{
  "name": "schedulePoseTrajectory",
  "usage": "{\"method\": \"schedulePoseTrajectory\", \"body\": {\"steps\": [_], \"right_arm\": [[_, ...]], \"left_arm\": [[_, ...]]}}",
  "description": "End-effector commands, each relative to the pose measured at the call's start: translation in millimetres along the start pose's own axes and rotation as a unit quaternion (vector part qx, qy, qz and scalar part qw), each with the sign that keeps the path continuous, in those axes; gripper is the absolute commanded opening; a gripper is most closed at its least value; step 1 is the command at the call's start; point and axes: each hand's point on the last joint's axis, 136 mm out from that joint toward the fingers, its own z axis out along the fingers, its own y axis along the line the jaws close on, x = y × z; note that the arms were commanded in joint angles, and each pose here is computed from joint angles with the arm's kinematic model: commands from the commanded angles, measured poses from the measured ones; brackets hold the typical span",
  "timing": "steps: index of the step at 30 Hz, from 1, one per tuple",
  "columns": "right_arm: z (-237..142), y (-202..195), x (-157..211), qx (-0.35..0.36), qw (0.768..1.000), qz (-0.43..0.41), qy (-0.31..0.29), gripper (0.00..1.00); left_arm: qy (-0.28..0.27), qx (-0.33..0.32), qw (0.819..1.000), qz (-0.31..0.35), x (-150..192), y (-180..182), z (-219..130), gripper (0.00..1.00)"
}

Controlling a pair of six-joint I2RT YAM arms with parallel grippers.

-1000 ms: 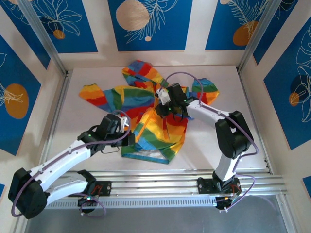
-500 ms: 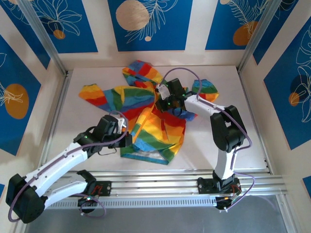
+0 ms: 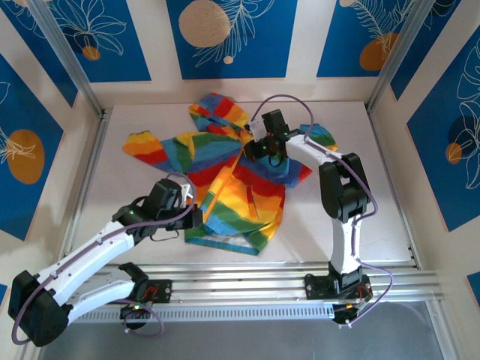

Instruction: Zip up the jacket

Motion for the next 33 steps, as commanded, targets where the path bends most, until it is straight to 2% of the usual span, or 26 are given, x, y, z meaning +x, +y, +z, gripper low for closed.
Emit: {"method": "schedulePoseTrajectory", "body": {"steps": [1, 10, 19, 33], "right_arm": [[-3.2, -20.5, -22.3, 0.014, 1.0, -0.002, -0.022, 0.0], [9.4, -44.6, -46.8, 0.018, 0.999, 0.004, -0.03, 0.0], [15.7, -77.3, -74.2, 0.026, 0.999, 0.01, -0.037, 0.0], [15.8, -129.2, -120.2, 0.058, 0.994, 0.018, -0.093, 0.0]], "left_arm": [[0.034, -0.017, 0.999, -0.025, 17.6, 12.4, 1.9, 0.0], [0.046, -0.032, 0.998, -0.038, 22.5, 19.8, 6.0, 0.0], [0.06, -0.019, 0.995, -0.075, 38.8, 27.6, 17.5, 0.0], [0.064, -0.007, 0.994, -0.09, 32.7, 22.4, 29.1, 0.0]]}}
